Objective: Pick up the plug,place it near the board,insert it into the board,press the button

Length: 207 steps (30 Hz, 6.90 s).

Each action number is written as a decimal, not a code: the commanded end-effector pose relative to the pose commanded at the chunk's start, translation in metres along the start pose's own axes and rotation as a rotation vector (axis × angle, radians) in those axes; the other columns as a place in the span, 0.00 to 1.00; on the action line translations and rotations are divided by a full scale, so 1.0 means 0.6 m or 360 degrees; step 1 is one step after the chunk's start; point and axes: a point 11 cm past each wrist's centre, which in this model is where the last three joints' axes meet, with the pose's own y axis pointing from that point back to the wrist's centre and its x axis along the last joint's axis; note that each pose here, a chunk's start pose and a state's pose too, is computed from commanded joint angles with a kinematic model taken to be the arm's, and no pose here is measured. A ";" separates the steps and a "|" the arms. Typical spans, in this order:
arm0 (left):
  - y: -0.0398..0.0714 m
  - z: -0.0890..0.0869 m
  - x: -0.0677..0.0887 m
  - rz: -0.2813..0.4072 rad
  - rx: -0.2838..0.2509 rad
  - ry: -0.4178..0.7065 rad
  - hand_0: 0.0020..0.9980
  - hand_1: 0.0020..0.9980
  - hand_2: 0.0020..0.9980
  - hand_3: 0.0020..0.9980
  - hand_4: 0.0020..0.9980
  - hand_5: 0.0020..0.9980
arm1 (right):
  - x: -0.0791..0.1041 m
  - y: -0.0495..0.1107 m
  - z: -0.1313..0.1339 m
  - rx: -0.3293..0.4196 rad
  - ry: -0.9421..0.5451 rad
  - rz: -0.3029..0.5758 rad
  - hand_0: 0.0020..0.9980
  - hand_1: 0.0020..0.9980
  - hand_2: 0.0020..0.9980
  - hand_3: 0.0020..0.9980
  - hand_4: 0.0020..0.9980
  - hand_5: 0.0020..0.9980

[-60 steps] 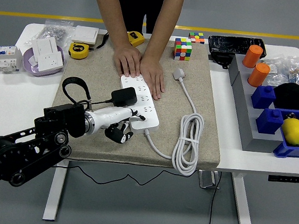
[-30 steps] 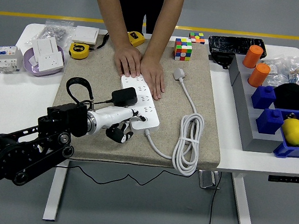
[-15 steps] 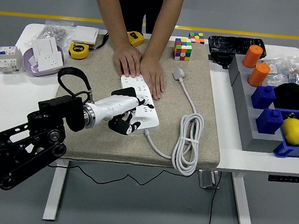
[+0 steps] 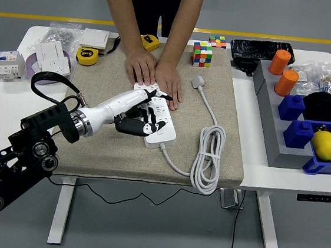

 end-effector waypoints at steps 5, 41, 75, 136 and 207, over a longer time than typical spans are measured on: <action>-0.002 -0.004 0.003 0.0002 0.0018 -0.0009 0.87 0.96 0.93 1.00 0.99 0.42 | -0.002 0.000 -0.001 0.0002 -0.0003 -0.0004 0.96 0.90 0.84 0.85 1.00 0.91; -0.043 -0.083 -0.086 -0.0382 0.0329 -0.0526 0.15 0.02 0.15 0.87 0.60 0.00 | 0.002 -0.001 -0.006 0.0006 0.0019 0.0001 0.96 0.90 0.84 0.85 1.00 0.91; -0.041 -0.071 -0.069 -0.0380 0.0342 -0.0597 0.15 0.02 0.15 0.85 0.61 0.00 | -0.001 -0.001 -0.011 0.0016 0.0008 -0.0002 0.96 0.90 0.84 0.84 1.00 0.91; -0.097 -0.157 0.018 0.0107 0.0376 0.0065 0.83 0.87 0.80 0.80 0.96 0.18 | 0.001 -0.002 -0.017 0.0019 0.0041 -0.0006 0.96 0.90 0.84 0.85 1.00 0.91; -0.033 -0.218 0.044 0.0356 0.0495 0.0024 0.43 0.58 0.57 0.56 0.60 0.16 | -0.004 -0.001 -0.008 0.0007 0.0008 -0.0007 0.96 0.90 0.84 0.85 1.00 0.90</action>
